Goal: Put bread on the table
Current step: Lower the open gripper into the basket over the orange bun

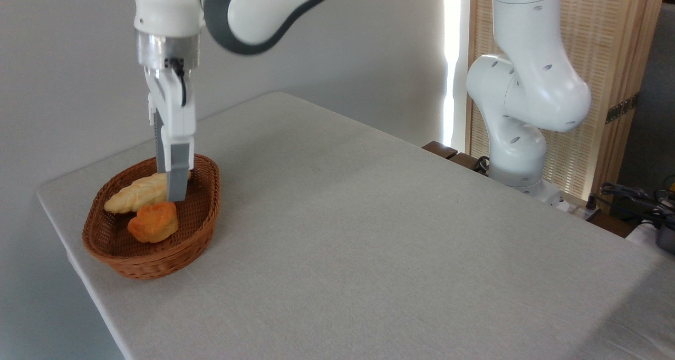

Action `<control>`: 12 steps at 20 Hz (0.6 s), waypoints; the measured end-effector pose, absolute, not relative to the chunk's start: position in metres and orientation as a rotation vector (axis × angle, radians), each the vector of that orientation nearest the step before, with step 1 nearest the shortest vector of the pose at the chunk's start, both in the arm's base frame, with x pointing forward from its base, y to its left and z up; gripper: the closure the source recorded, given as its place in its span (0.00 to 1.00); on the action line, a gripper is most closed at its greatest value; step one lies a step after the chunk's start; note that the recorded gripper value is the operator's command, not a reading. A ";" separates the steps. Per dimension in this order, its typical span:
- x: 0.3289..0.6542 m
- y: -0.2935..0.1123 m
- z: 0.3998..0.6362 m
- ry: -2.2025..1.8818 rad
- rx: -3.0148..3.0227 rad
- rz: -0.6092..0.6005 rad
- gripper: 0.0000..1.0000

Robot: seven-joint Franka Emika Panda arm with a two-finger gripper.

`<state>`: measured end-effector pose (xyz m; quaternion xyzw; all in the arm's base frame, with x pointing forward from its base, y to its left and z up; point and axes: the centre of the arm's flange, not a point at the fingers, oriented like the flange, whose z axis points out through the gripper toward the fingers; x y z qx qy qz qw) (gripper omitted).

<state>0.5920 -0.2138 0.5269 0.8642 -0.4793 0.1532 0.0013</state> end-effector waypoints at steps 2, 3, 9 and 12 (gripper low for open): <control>0.594 -0.231 0.500 -1.526 2.680 0.520 0.00; 0.596 -0.235 0.490 -1.528 2.670 0.538 0.00; 0.602 -0.256 0.454 -1.545 2.624 0.562 0.00; 0.605 -0.267 0.442 -1.547 2.599 0.607 0.00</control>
